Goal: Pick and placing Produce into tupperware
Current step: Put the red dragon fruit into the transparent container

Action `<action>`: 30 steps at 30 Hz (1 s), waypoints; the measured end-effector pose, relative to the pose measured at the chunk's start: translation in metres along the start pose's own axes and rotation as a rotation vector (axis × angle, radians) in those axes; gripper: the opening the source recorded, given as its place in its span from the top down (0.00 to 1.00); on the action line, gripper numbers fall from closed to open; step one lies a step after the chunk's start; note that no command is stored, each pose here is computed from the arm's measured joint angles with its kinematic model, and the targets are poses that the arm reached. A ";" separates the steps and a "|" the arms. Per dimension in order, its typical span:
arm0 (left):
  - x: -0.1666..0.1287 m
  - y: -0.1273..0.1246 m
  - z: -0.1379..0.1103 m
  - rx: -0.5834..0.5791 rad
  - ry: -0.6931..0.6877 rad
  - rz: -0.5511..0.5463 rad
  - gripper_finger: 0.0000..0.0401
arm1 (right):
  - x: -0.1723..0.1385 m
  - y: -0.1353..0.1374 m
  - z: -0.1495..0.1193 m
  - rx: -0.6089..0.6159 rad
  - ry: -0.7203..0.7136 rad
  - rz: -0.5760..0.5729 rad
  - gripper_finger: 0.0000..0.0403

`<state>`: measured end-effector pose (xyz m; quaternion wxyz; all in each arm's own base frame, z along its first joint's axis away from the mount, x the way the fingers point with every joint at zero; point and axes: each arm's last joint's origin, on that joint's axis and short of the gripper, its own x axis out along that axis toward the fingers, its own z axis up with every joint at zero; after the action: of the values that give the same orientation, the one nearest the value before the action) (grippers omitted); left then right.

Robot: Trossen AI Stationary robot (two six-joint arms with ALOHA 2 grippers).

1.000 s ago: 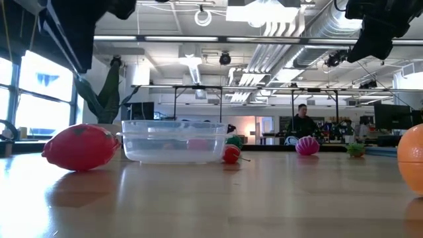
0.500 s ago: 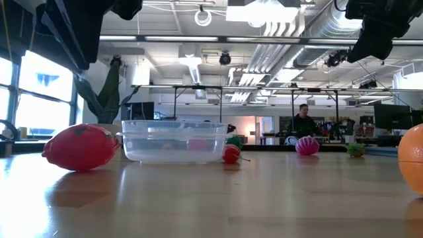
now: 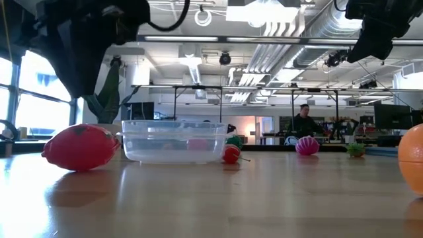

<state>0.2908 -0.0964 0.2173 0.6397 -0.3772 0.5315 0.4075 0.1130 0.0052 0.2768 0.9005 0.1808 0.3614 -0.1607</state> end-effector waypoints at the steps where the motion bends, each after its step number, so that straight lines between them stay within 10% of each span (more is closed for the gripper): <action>1: 0.003 -0.001 -0.001 0.006 0.004 0.010 0.74 | 0.000 0.000 0.000 0.000 0.000 0.000 1.00; 30: 0.025 -0.021 -0.003 -0.110 0.027 -0.052 0.74 | 0.000 0.000 0.000 0.000 0.000 0.000 1.00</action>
<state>0.3112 -0.1044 0.1928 0.6212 -0.4308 0.5068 0.4143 0.1131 0.0053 0.2768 0.9005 0.1809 0.3614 -0.1606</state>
